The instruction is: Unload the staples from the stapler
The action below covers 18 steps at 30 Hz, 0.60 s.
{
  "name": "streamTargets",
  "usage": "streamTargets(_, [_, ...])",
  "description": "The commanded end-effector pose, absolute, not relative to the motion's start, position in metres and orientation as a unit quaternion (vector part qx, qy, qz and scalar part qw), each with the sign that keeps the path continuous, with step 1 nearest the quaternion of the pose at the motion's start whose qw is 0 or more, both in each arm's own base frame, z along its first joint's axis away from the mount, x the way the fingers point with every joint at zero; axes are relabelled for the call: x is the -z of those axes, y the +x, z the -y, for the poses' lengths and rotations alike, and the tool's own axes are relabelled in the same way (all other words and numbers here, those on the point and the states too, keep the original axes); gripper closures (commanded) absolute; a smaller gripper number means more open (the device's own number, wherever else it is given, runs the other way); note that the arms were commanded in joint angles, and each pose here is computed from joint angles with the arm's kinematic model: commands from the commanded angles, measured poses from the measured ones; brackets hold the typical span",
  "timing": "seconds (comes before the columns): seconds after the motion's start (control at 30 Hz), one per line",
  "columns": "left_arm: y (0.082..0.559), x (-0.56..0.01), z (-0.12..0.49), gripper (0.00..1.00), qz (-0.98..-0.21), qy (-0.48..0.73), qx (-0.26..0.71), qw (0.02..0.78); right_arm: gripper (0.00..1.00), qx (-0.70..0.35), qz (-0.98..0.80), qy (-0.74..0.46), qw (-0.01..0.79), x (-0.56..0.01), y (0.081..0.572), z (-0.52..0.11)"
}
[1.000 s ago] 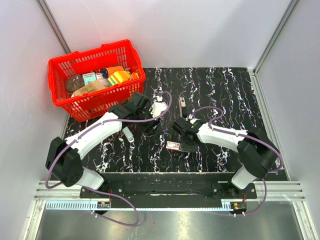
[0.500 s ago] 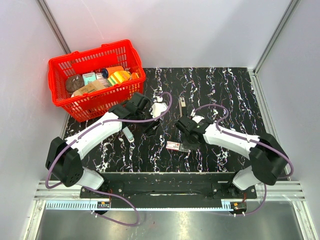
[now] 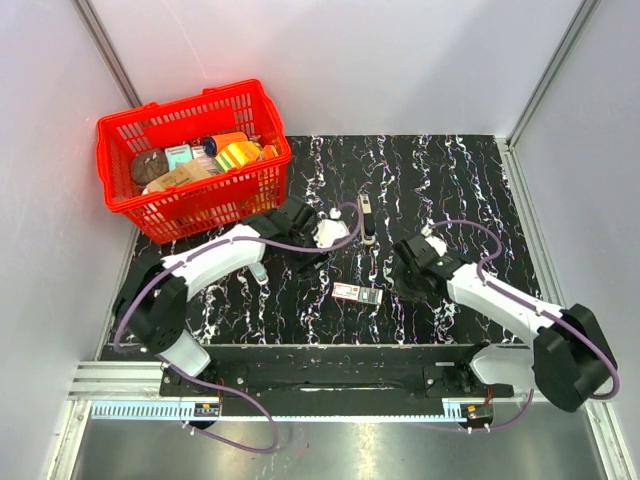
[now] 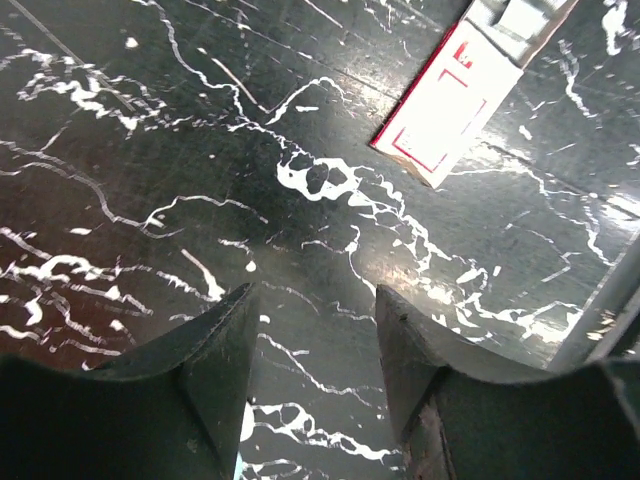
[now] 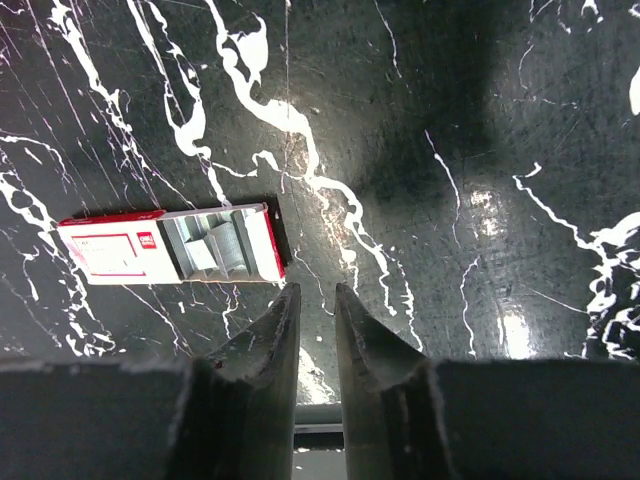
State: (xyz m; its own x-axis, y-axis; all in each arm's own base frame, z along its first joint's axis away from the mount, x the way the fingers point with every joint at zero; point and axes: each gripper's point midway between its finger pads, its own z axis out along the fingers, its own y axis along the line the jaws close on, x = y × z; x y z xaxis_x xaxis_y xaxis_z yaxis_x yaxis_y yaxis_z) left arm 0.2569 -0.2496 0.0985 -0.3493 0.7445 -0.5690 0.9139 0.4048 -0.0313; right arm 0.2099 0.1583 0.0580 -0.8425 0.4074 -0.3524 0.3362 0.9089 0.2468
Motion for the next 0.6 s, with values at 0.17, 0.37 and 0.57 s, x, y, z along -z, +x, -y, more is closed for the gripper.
streamTargets(0.17, [0.273, -0.043, 0.272, 0.49, -0.779, 0.568, 0.121, 0.237, 0.76, -0.206, -0.94, 0.204, 0.178, -0.046, 0.219, -0.186])
streamTargets(0.37, [0.266, -0.023, 0.279, 0.5, -0.773, 0.584, 0.101, 0.227, 0.77, -0.216, -0.94, 0.216, 0.152, -0.026, 0.213, -0.185])
streamTargets(0.57, [0.259, -0.021, 0.288, 0.5, -0.766, 0.593, 0.102, 0.226, 0.78, -0.235, -0.936, 0.218, 0.147, -0.023, 0.215, -0.189])
